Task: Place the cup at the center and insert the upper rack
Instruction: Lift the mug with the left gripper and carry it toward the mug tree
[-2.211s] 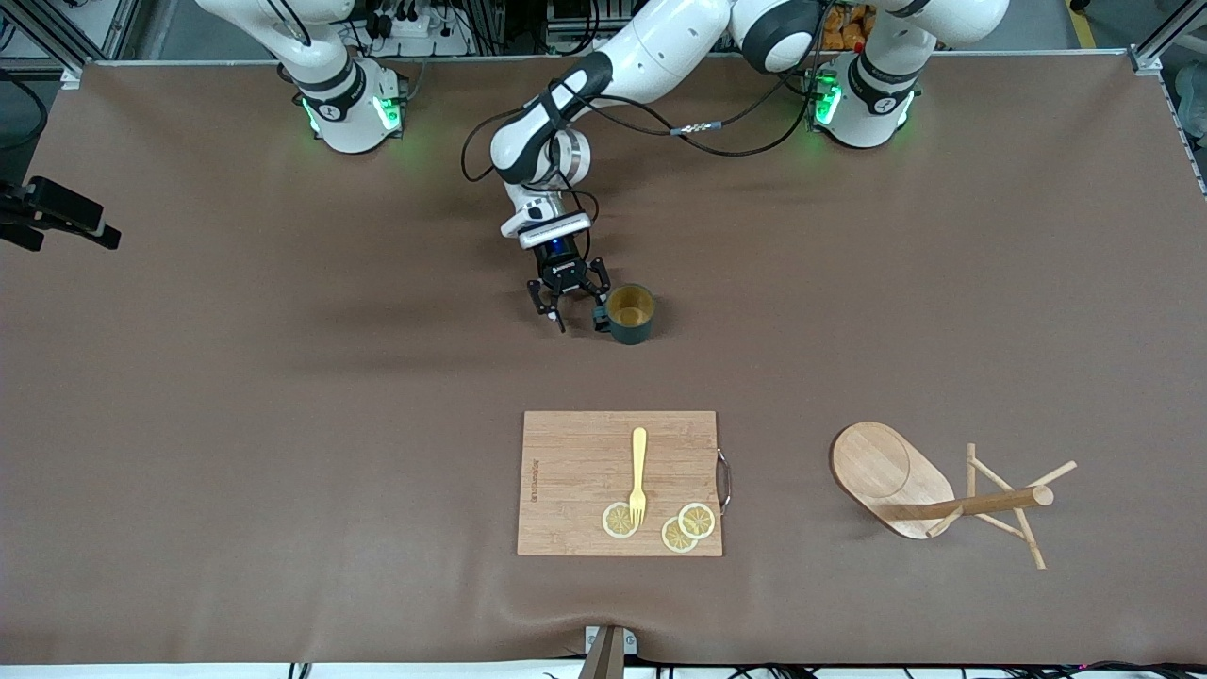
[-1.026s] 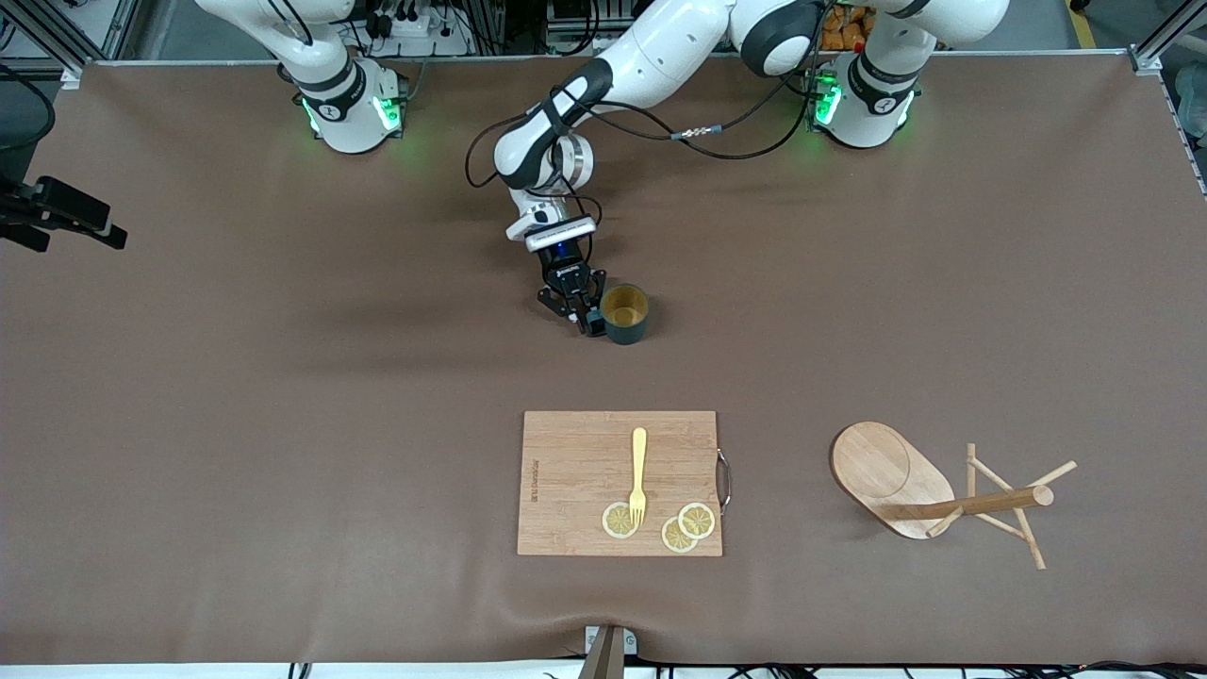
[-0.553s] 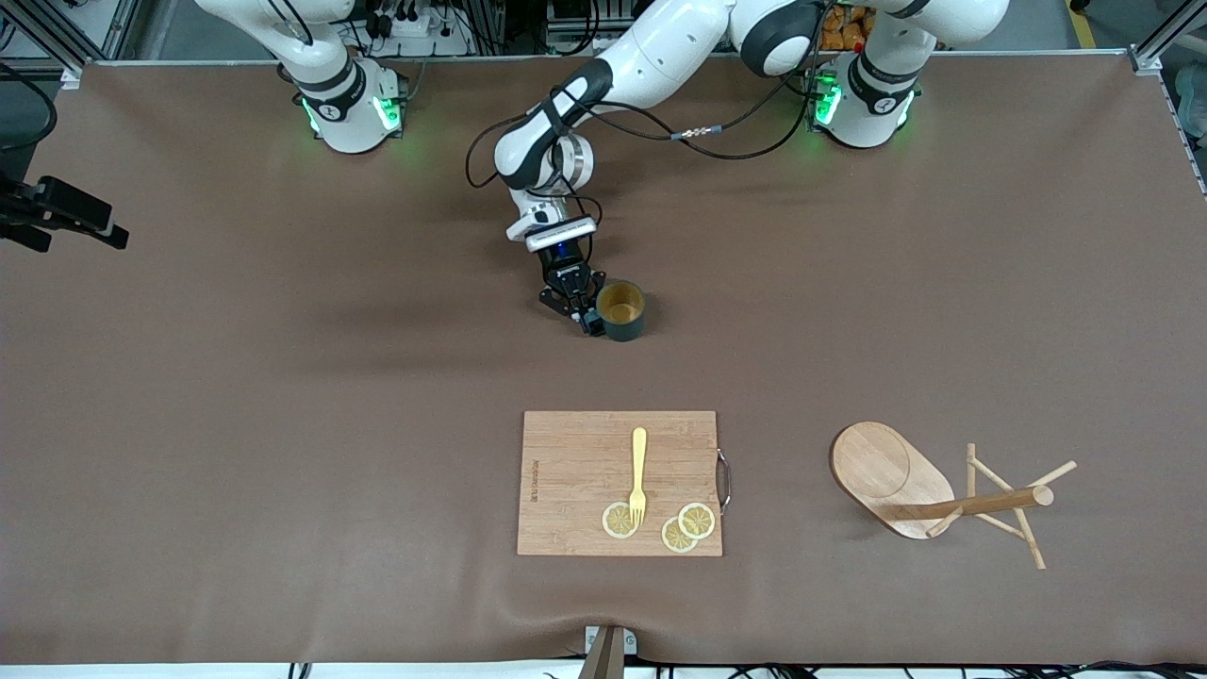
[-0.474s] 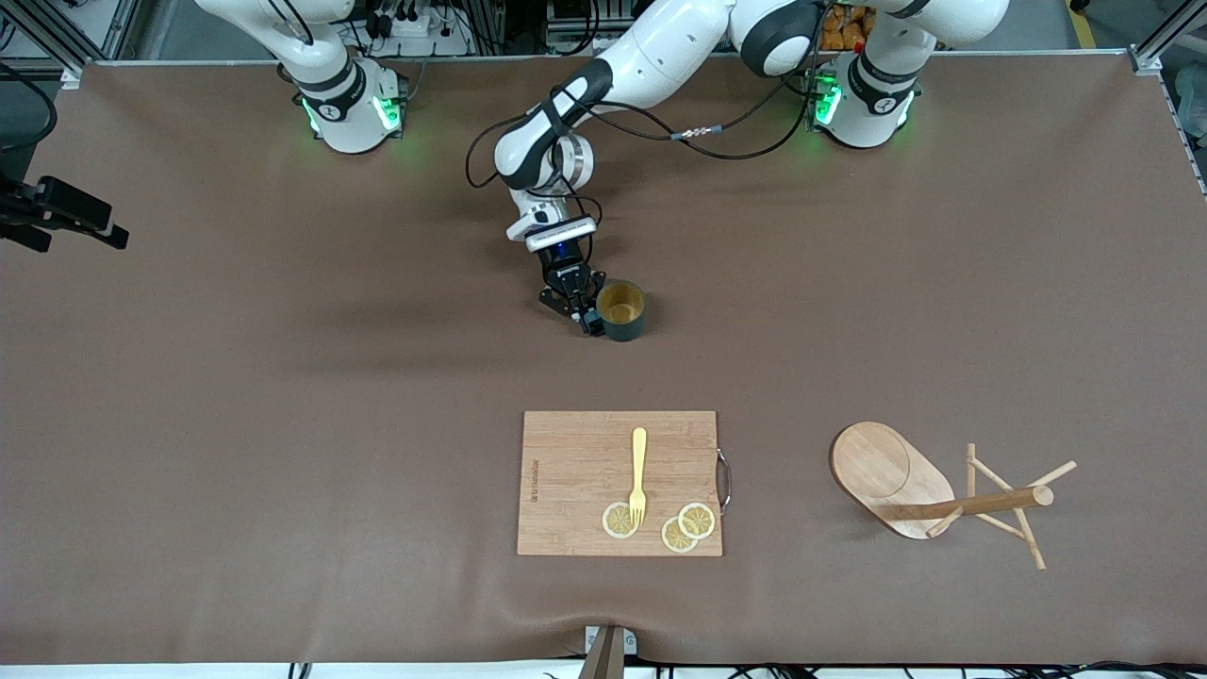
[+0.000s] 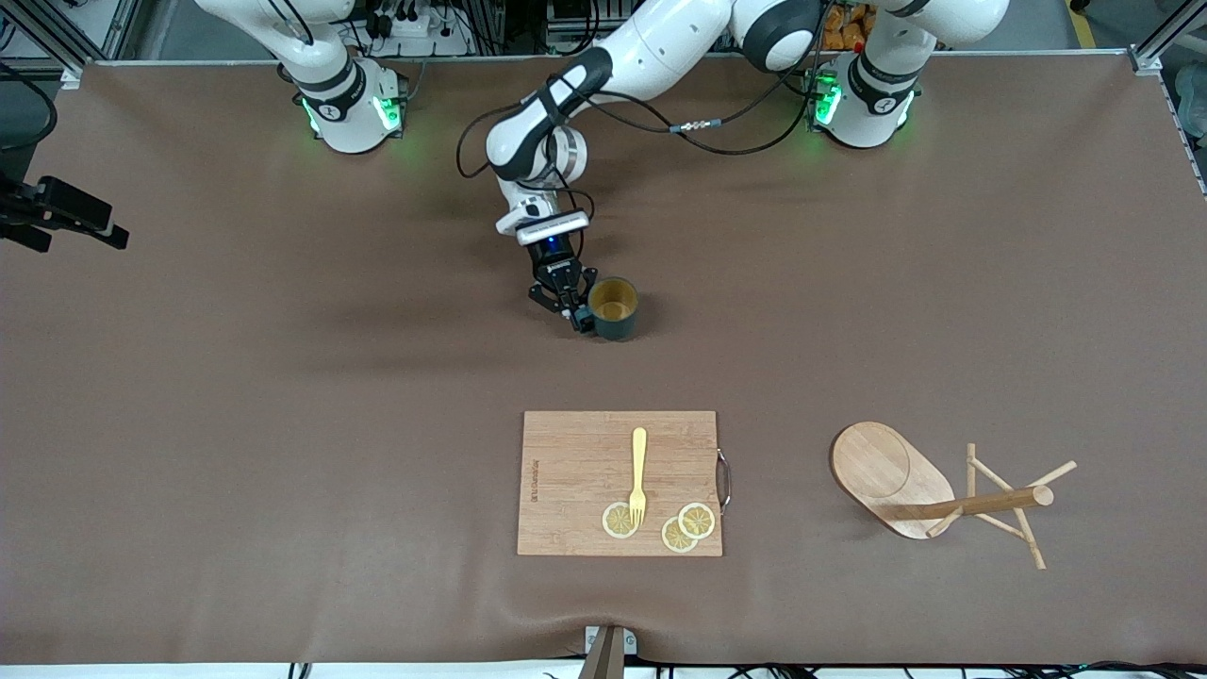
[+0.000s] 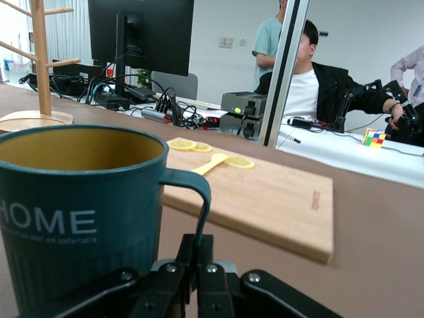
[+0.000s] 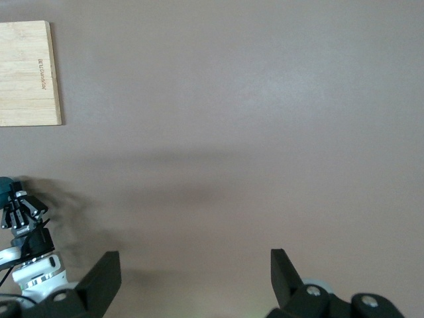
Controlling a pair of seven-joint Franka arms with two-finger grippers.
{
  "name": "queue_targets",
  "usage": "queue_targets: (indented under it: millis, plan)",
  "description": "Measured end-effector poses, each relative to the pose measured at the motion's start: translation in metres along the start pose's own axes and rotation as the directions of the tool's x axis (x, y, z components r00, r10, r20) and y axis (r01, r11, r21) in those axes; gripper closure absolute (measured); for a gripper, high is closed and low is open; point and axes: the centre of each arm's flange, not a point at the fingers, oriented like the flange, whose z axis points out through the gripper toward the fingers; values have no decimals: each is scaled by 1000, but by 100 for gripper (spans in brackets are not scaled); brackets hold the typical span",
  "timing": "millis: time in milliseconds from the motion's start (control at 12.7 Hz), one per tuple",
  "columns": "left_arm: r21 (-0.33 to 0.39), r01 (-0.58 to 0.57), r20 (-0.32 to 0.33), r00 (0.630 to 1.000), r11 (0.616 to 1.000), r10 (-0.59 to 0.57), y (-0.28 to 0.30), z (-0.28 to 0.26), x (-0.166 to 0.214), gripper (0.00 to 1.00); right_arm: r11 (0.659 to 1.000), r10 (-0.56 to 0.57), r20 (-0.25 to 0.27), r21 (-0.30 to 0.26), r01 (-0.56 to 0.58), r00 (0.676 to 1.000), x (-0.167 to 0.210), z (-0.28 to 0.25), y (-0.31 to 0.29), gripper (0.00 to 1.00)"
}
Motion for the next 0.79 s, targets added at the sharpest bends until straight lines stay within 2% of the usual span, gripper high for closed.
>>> queue_targets:
  millis: [316, 789]
  plan:
    - [35, 69, 88, 994, 997, -72, 26, -35, 59, 95, 1000, 0, 0, 0, 0, 1000, 0, 0, 0, 0]
    - [74, 99, 178, 978, 992, -111, 29, -63, 67, 95, 1000, 0, 1, 0, 0, 1000, 0, 0, 0, 0]
